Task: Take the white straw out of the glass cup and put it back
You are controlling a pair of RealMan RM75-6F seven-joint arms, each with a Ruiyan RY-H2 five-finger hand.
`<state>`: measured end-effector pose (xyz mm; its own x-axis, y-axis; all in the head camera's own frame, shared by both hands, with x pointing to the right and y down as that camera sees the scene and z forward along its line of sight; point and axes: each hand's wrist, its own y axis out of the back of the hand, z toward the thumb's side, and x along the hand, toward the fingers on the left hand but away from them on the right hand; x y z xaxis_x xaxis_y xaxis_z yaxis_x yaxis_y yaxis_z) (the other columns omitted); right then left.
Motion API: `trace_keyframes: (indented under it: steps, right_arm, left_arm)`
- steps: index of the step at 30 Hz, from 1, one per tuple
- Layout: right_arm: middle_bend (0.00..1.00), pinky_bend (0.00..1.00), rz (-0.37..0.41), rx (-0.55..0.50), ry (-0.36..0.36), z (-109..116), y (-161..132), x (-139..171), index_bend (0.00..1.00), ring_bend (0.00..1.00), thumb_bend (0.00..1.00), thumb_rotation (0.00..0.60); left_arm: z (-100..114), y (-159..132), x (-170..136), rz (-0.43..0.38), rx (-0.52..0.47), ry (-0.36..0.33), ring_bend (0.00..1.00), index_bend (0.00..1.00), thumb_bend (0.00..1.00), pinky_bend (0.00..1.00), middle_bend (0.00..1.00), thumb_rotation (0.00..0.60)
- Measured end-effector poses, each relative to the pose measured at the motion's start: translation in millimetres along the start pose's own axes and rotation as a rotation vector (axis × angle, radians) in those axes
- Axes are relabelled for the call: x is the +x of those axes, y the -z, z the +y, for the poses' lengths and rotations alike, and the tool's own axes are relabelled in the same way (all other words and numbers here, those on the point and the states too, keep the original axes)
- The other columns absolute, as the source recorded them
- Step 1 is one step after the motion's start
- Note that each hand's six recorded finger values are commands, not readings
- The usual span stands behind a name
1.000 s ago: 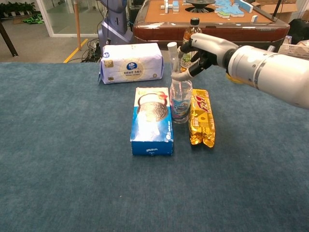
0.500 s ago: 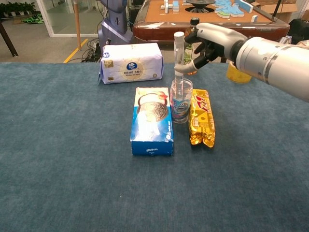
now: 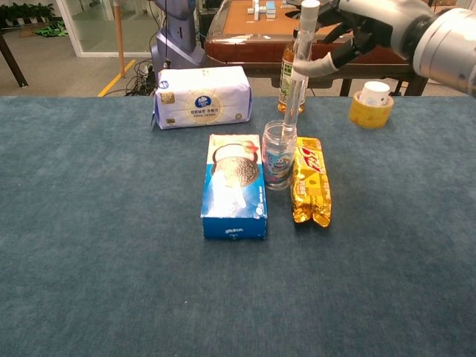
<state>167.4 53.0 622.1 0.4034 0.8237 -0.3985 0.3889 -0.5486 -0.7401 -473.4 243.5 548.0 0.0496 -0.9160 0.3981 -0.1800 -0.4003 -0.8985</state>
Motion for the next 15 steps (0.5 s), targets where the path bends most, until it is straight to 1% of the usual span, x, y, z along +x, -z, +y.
trace_keyframes:
  steps: [4,8,12,15]
  right_arm:
    - [0.37,0.22,0.004,0.004,0.014,10.7,2.2,7.0,0.62,0.18,0.41,0.600]
    - [0.42,0.23,0.010,0.018,0.019,19.3,6.2,14.4,0.65,0.22,0.42,0.600]
    - [0.49,0.25,0.026,0.035,0.024,22.7,9.6,20.6,0.66,0.29,0.44,0.600]
    - [0.52,0.26,0.037,0.048,0.028,24.2,14.2,25.7,0.67,0.32,0.44,0.600]
  left_arm:
    - [-1.1,-0.9,0.3,-0.002,0.002,0.003,0.35,0.40,0.16,0.52,0.41,0.600]
    - [-2.2,-1.8,0.0,-0.005,0.002,0.007,0.35,0.40,0.16,0.52,0.41,0.600]
    - [-2.7,-2.4,0.2,-0.006,0.003,0.008,0.35,0.40,0.16,0.52,0.41,0.600]
    - [-3.6,-2.7,0.3,-0.007,0.002,0.012,0.35,0.40,0.16,0.52,0.41,0.600]
